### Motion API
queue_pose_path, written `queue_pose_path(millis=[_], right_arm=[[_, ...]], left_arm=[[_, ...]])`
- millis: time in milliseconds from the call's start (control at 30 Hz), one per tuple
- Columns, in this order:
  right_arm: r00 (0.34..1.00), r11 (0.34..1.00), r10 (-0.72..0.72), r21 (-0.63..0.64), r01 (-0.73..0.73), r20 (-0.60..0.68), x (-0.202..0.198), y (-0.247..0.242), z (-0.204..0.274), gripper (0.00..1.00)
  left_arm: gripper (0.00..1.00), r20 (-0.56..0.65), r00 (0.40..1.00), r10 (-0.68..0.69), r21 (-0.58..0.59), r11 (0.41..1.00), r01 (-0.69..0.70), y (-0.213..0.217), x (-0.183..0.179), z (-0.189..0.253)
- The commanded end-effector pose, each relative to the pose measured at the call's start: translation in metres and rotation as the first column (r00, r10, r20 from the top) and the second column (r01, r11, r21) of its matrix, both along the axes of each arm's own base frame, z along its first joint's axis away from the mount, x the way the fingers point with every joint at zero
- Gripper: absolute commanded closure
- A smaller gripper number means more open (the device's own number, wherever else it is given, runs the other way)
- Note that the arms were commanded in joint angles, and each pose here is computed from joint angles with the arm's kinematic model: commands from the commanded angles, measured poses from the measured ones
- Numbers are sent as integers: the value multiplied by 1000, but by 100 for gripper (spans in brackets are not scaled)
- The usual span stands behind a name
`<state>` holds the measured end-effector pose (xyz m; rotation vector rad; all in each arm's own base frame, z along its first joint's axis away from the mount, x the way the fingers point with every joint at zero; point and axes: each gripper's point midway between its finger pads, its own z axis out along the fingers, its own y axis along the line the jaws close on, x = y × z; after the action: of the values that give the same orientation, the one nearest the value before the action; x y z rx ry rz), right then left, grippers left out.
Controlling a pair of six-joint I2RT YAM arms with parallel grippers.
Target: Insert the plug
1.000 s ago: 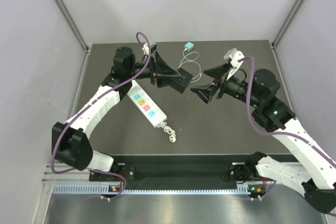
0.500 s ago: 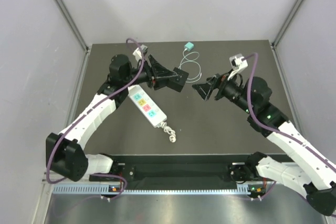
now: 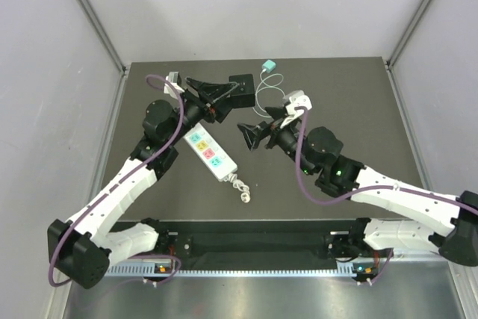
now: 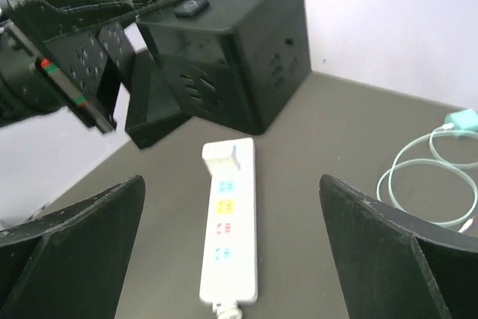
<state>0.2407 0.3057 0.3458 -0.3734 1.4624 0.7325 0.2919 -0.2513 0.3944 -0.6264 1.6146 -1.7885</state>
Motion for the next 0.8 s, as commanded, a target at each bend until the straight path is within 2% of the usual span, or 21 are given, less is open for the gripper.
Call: queue_pose_path(millis=[0,267,400,567,700,767], right_arm=[[982,986,-110,144,88,154,9,-5,69,0],[961,987,-135,115,110,242,11,25,84,0],[935,973,-229,78,216,271,18,22,84,2],[907,967,-249,43,250,340,17,28,88,10],[871,951,-274,-21,309,407,17,31,87,21],[856,942,-295,-19,334,424,15,29,88,21]], left_arm=[[100,89,993,73,-118,991,-62,9,-5,48],[100,95,991,93,-142,987,-79,8,-18,50],[100,90,990,105,-150,984,-91,9,-25,51],[100,90,993,81,-151,986,-67,3,-32,52],[100,67,994,85,-147,986,-74,0,-38,45],[100,44,991,123,-128,985,-117,3,-34,40]])
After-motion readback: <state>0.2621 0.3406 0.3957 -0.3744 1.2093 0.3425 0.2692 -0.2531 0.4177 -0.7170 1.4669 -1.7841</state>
